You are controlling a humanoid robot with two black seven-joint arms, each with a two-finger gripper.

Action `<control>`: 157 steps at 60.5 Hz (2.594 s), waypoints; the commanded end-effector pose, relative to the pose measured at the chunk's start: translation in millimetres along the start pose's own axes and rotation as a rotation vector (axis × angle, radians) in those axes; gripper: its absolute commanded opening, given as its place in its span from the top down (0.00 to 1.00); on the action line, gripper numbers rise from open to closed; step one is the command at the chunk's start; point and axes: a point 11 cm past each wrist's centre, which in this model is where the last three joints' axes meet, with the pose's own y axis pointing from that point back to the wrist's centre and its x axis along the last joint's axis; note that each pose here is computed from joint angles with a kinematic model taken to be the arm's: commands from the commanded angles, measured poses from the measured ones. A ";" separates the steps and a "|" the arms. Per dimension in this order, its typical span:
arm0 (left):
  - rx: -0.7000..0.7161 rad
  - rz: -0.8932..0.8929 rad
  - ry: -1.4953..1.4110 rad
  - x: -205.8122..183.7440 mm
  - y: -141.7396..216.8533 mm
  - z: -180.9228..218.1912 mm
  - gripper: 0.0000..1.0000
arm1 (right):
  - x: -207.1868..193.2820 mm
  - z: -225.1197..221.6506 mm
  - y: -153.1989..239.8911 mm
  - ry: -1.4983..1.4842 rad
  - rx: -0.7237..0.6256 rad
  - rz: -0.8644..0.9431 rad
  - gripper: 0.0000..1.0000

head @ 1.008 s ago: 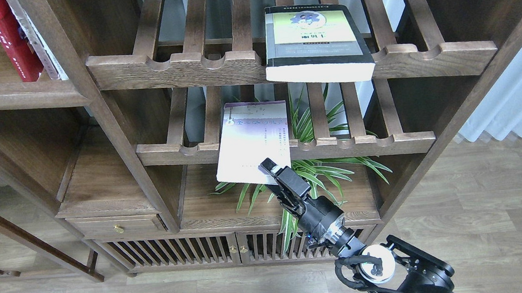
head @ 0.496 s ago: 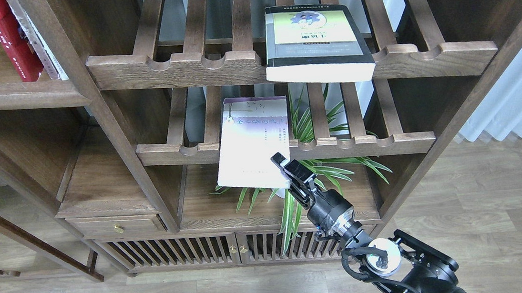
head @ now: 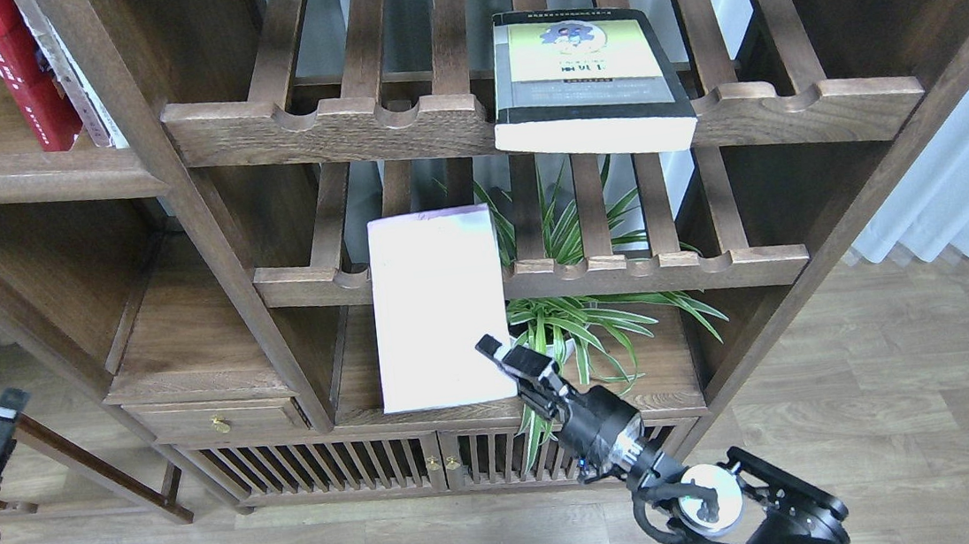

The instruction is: Organize books on shelf

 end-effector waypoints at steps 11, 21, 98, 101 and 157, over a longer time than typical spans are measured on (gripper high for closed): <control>0.148 -0.010 0.067 -3.2 0.8 -55.3 0.00 | -1.4 37.5 12.5 -0.048 -0.090 -0.018 0.96; 0.233 -0.029 0.127 -11.1 2.2 -89.8 0.00 | 3.7 61.5 20.4 -0.065 -0.169 -0.004 0.96; 0.464 -0.143 0.416 -78.1 -9.7 -220.5 0.03 | 8.4 109.1 35.2 -0.095 -0.316 0.013 0.94; 0.472 -0.142 0.416 -78.0 -8.2 -222.6 0.03 | 8.7 109.7 35.7 -0.095 -0.319 0.014 0.94; 0.512 -0.091 0.291 -49.2 2.7 -194.0 0.91 | 11.5 104.4 36.0 -0.096 -0.303 0.023 0.94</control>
